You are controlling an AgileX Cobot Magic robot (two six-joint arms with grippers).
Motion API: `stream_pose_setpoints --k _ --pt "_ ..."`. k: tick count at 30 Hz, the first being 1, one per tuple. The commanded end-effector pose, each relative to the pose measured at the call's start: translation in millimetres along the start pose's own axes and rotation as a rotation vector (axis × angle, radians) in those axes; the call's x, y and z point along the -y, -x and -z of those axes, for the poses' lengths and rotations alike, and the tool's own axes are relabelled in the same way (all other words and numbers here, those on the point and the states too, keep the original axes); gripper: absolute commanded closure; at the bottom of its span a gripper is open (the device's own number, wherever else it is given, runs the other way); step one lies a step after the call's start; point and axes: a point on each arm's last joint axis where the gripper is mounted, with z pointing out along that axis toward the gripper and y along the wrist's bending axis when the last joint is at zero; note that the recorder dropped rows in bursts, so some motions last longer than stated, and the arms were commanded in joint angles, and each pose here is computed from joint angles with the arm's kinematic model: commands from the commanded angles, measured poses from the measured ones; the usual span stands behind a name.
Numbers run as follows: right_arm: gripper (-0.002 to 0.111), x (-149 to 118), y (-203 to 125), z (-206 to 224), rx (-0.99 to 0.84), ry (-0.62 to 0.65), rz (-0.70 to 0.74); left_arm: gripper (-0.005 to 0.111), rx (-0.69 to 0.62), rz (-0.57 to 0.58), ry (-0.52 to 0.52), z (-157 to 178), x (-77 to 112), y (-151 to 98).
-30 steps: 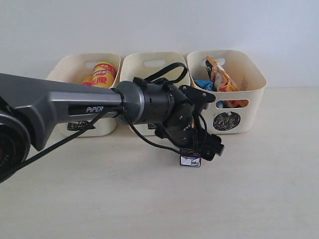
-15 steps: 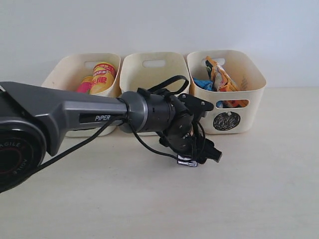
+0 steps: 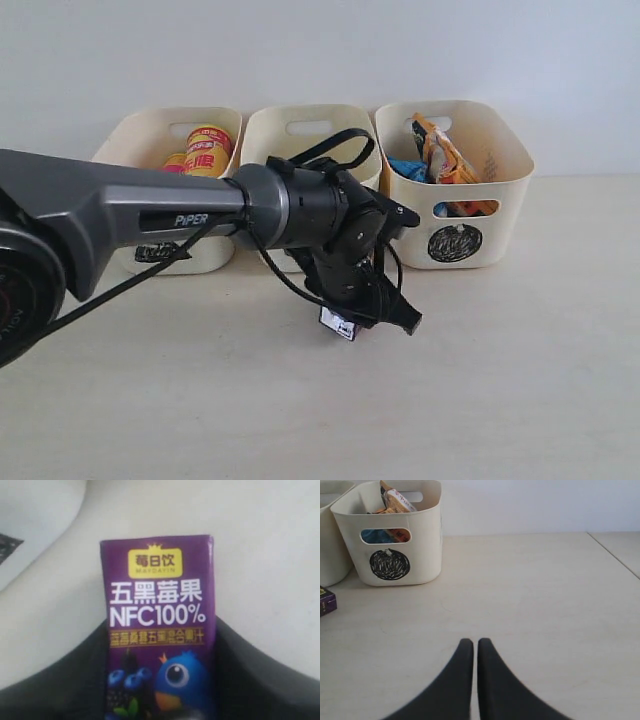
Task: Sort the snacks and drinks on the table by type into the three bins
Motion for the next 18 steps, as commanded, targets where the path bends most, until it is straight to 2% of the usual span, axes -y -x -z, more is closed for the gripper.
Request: stream_pose_setpoints --k 1,6,9,13,18 --pt "0.108 0 0 0 0.009 -0.005 0.000 0.103 0.004 -0.152 -0.011 39 7.8 6" --pt "0.108 0 0 0 0.009 -0.005 0.000 0.103 0.039 -0.289 -0.010 87 11.6 13" --pt "0.108 0 0 0 0.009 -0.005 0.000 0.103 0.105 -0.297 -0.012 116 6.1 20" --pt "0.108 0 0 0 0.009 -0.005 0.000 0.103 0.198 -0.282 0.008 151 -10.3 28" --pt "0.108 0 0 0 0.009 -0.005 0.000 0.103 0.326 -0.234 0.038 184 -40.5 37"
